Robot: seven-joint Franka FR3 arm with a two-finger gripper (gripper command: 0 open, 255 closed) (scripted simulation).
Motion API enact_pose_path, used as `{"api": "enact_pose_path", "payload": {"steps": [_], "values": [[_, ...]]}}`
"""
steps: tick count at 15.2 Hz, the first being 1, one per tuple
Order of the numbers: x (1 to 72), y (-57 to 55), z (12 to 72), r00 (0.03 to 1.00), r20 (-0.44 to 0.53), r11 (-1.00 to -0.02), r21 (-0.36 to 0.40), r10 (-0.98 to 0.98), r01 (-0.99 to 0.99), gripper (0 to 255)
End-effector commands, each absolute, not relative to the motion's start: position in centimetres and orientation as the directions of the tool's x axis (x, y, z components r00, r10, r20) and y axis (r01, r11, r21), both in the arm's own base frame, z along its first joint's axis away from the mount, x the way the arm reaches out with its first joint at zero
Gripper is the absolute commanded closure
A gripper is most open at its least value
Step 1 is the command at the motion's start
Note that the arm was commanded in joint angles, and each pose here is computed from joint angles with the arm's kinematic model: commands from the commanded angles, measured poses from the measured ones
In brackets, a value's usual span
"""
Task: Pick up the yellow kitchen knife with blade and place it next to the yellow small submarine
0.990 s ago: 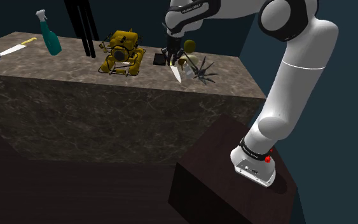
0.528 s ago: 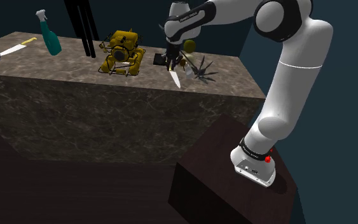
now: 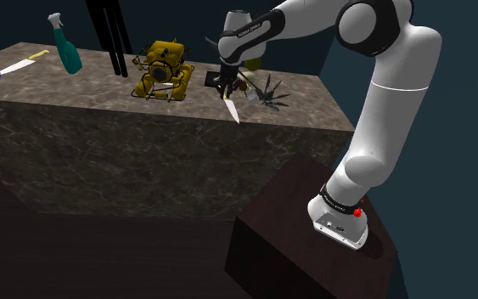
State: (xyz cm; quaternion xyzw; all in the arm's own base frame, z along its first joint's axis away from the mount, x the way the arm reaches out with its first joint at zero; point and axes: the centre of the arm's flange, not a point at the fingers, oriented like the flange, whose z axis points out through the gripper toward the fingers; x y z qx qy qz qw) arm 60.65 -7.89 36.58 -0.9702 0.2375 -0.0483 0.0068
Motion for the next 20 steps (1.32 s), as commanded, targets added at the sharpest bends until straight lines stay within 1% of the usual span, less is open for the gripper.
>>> {"api": "enact_pose_path", "payload": {"steps": [1,5,6,11,15,20], "values": [[60.4,-8.8,35.2,0.878,0.063,-0.881,-0.023,-0.474,-0.473,255],[60.4,-8.8,35.2,0.878,0.063,-0.881,-0.023,-0.474,-0.473,255],[60.4,-8.5,35.6,0.878,0.064,-0.881,-0.023,-0.474,-0.473,0],[60.4,-8.8,35.2,0.878,0.063,-0.881,-0.023,-0.474,-0.473,0],[60.0,-8.8,40.2,0.878,0.063,-0.881,-0.023,-0.474,-0.473,0],[60.0,-8.8,40.2,0.878,0.063,-0.881,-0.023,-0.474,-0.473,0]]}}
